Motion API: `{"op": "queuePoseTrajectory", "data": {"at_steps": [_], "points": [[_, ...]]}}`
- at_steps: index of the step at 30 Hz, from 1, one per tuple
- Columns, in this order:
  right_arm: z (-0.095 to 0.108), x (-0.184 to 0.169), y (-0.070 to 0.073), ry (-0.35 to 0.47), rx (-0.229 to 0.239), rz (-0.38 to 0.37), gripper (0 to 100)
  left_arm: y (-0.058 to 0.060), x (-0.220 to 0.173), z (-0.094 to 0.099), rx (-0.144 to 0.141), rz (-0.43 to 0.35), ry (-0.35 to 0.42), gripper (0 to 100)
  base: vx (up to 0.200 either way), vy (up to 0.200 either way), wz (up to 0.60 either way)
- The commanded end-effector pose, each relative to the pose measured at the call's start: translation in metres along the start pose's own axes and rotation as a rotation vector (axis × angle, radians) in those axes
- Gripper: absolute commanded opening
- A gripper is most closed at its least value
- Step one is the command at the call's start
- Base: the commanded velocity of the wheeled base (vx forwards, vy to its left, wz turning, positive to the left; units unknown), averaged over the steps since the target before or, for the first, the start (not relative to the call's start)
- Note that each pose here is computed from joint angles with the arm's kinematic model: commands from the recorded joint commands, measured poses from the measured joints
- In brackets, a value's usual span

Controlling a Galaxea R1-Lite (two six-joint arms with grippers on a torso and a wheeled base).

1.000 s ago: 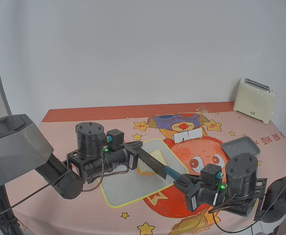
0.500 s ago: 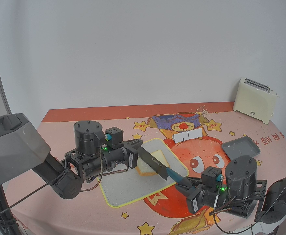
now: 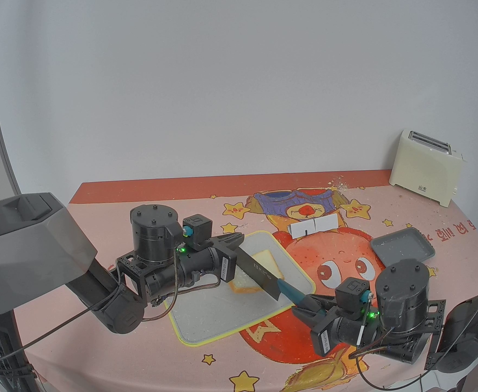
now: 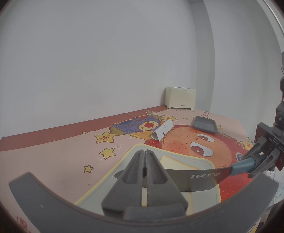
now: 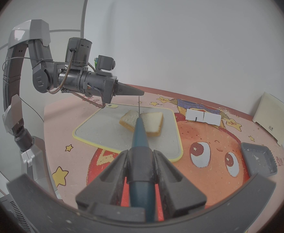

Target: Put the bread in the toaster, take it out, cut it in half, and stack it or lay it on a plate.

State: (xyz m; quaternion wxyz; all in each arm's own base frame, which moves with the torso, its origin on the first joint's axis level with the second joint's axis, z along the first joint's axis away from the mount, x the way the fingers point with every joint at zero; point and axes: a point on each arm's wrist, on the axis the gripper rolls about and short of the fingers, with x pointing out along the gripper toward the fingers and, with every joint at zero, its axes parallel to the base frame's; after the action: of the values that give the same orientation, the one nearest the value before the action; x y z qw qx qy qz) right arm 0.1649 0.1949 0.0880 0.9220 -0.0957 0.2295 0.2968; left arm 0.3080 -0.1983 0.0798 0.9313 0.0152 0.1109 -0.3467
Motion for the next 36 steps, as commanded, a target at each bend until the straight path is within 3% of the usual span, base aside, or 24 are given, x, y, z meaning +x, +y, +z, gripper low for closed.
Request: {"op": "queuePoseTrajectory", "data": {"at_steps": [1, 29, 36], "points": [[0.001, 0.000, 0.001, -0.002, -0.001, 0.003, 0, 0.001, 0.000, -0.002, -0.003, 0.003, 0.007, 0, 0.000, 0.000, 0.00], [0.017, -0.002, 0.001, -0.072, 0.018, 0.005, 0, 0.003, 0.003, -0.012, -0.007, 0.009, 0.034, 0, 0.000, 0.000, 0.00], [0.003, -0.004, -0.001, -0.018, 0.007, 0.001, 0, 0.002, 0.002, -0.009, -0.006, 0.004, 0.022, 0, 0.000, 0.000, 0.00]]}}
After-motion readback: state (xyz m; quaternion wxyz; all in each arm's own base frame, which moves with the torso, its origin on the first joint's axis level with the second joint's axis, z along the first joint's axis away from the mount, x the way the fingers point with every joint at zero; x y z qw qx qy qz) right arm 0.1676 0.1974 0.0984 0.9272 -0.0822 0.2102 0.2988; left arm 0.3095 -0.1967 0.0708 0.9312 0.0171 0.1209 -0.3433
